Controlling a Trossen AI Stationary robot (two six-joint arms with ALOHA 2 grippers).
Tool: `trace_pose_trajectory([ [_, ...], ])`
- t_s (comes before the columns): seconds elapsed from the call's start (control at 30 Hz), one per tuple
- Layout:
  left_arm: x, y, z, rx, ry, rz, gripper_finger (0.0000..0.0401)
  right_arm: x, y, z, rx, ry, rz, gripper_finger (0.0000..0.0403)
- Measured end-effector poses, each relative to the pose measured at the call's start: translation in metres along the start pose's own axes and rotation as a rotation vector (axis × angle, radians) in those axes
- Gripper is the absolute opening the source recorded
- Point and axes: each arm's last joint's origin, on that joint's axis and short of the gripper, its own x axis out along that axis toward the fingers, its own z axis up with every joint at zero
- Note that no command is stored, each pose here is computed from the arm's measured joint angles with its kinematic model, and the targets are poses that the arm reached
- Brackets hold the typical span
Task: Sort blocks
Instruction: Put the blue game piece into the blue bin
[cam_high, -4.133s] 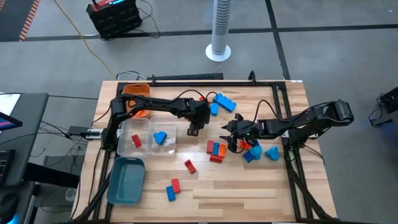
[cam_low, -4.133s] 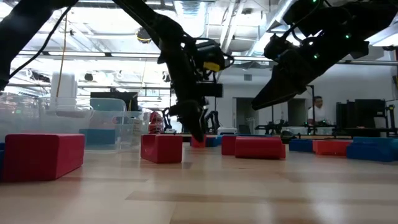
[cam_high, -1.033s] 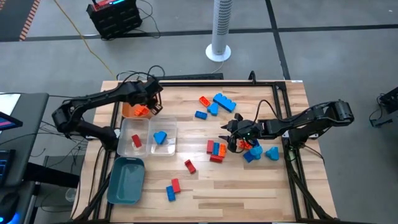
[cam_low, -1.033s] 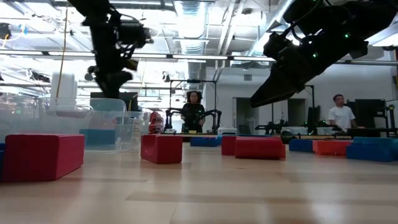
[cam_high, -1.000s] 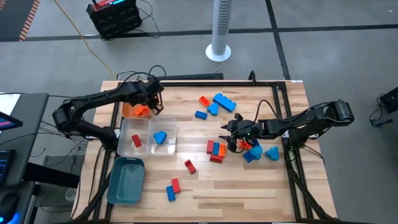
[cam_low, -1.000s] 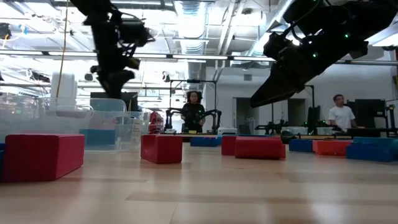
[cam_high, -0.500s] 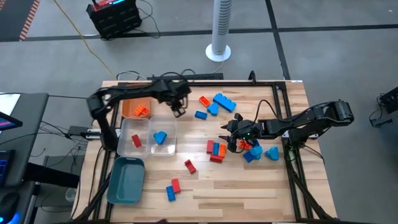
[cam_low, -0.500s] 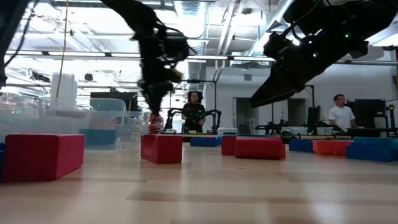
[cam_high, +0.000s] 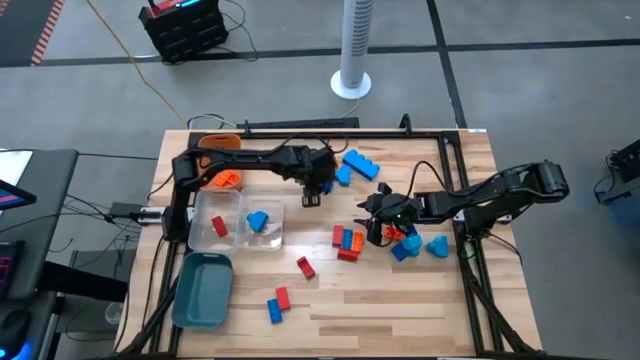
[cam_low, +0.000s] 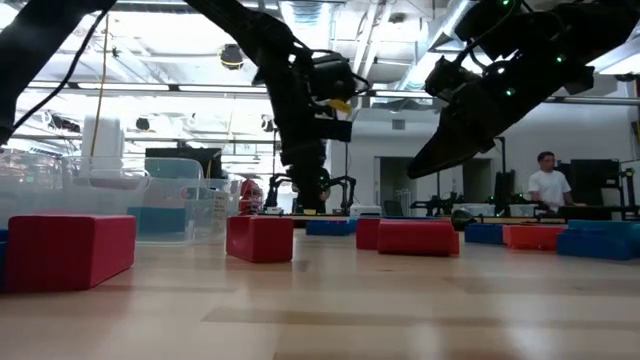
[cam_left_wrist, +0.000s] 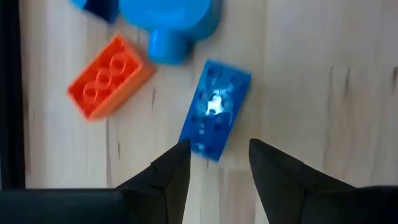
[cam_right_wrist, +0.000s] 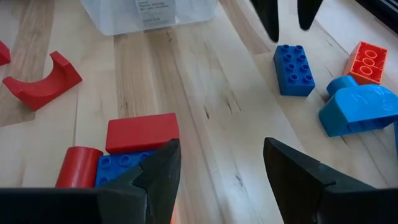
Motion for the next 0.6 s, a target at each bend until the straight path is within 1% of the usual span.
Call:
trace_pose_trajectory([
  [0.17,0.000,0.001,0.006,0.020,-0.058,0.010,0.0177,0.000,0.000,0.000,-0.002,0.000,0.000,0.0239],
  [0.3,0.001,0.002,0.009,0.017,-0.106,-0.012,0.0199,0.000,0.000,0.000,-0.002,-0.003,0.001,0.0239],
  [0.37,0.005,0.002,0.011,0.016,-0.125,-0.017,0.0209,0.000,0.000,0.000,-0.002,-0.004,0.001,0.0239],
  [0.47,0.013,0.000,0.009,0.035,-0.102,-0.025,0.0220,0.000,0.000,0.001,-0.001,-0.007,0.002,0.0239],
  [0.6,0.016,0.001,0.010,0.046,-0.103,-0.023,0.0223,0.000,0.000,0.001,-0.001,-0.008,0.002,0.0239],
])
